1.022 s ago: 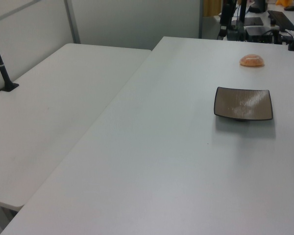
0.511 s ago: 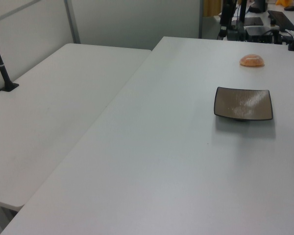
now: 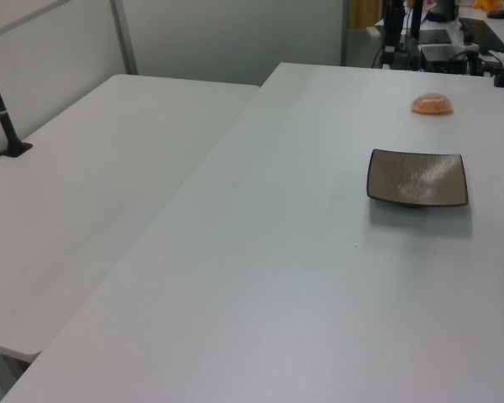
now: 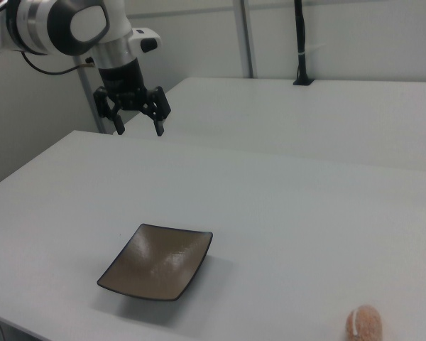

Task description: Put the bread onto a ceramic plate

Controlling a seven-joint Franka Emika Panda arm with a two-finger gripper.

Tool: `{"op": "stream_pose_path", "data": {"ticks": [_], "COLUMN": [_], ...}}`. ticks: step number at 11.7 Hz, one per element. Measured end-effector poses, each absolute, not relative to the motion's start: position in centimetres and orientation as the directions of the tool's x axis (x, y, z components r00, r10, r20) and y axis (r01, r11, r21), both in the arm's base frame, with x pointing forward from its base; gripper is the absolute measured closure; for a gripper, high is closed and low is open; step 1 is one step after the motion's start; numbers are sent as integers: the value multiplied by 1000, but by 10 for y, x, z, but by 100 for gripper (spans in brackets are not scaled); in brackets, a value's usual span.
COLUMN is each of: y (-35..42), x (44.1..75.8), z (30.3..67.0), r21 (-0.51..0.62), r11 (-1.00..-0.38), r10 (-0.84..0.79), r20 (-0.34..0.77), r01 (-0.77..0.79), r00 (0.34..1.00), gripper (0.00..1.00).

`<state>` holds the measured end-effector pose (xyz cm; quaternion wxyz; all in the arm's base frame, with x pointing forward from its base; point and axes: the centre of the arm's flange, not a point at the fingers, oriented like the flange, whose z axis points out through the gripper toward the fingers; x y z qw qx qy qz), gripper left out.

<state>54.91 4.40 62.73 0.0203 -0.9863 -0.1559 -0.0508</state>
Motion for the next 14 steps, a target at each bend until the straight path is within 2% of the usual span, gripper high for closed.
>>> {"op": "stream_pose_path", "data": {"ticks": [2,6,11,14], "y": [41,17,-78,-165], "x": [548,547,546,550], "z": [620,619,621,602], "r21": [-24,-22,6,40], "r11": [-930,-938,-960,-973], "r10": [363,345,281,232], "r20": [87,66,88,119], "r01": [366,347,281,229], "r00": [928,936,956,965], "gripper": [0,0,0,0]}}
